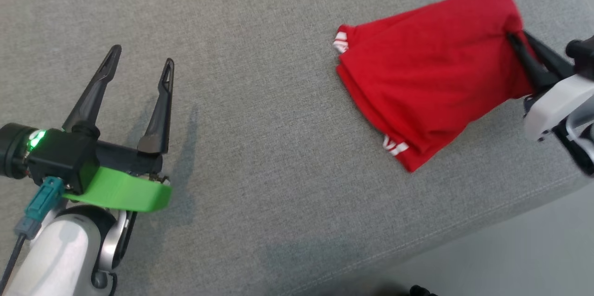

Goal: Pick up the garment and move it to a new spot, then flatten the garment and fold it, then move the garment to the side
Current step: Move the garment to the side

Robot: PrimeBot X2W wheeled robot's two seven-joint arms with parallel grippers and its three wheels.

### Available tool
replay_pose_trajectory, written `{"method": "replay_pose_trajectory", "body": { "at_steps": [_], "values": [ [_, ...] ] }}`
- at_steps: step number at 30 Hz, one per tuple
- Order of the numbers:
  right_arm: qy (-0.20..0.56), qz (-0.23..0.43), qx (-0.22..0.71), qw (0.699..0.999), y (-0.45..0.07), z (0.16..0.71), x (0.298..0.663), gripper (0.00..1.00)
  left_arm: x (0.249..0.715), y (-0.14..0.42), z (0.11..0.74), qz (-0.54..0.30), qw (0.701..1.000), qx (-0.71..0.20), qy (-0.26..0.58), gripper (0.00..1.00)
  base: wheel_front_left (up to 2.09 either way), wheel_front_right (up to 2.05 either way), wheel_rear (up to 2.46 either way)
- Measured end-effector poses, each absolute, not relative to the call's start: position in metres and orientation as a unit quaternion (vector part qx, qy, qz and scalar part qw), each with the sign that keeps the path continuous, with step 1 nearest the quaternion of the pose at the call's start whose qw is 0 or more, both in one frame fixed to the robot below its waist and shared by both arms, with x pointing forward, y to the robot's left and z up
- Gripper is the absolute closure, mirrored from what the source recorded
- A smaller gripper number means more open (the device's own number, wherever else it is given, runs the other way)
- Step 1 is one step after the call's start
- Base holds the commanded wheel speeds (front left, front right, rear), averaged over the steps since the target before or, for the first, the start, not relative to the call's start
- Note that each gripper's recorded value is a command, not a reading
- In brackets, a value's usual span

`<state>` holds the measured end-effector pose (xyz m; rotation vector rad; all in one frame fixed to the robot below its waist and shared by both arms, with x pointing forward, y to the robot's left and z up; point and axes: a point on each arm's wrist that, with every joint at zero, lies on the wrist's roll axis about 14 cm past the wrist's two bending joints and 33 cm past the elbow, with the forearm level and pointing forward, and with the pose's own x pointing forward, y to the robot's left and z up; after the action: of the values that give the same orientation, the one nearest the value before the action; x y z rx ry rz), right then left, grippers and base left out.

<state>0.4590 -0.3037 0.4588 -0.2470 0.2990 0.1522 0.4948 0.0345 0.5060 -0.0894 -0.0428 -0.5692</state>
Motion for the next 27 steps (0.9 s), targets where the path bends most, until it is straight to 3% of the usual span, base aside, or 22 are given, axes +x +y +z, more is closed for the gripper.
{"method": "replay_pose_trajectory", "body": {
  "at_steps": [8, 15, 16, 17, 18, 19, 27],
  "values": [
    [0.17, -0.04, -0.17, 0.97, -0.408, 0.465, 0.476, 1.0, 0.523, 0.024, 0.472, -0.311, 0.95, -0.026, 0.001, 0.0, 0.0, 0.0, 0.0],
    [0.193, -0.088, -0.162, 0.964, -0.434, 0.44, 0.488, 1.0, 0.534, 0.018, 0.443, -0.323, 0.946, -0.025, 0.025, 0.0, 0.0, 0.0, 0.0],
    [0.198, -0.093, -0.162, 0.962, -0.435, 0.435, 0.489, 0.93, 0.535, 0.017, 0.439, -0.325, 0.945, -0.026, 0.028, 0.0, 0.0, 0.0, 0.0],
    [0.2, -0.1, -0.158, 0.962, -0.437, 0.431, 0.49, 0.64, 0.536, 0.016, 0.435, -0.327, 0.944, -0.027, 0.032, 0.0, 0.0, 0.0, 0.0],
    [0.203, -0.105, -0.159, 0.96, -0.44, 0.429, 0.49, 0.08, 0.536, 0.014, 0.432, -0.329, 0.943, -0.029, 0.035, 0.0, 0.0, 0.0, 0.0],
    [0.207, -0.111, -0.163, 0.958, -0.443, 0.428, 0.489, 0.0, 0.536, 0.012, 0.43, -0.331, 0.942, -0.03, 0.037, 0.0, 0.0, 0.0, 0.0],
    [0.131, -0.135, -0.153, 0.97, -0.443, 0.467, 0.497, 0.0, 0.533, 0.001, 0.436, -0.337, 0.94, -0.049, 0.029, 0.0, 0.0, 0.0, 0.0]
  ]
}}
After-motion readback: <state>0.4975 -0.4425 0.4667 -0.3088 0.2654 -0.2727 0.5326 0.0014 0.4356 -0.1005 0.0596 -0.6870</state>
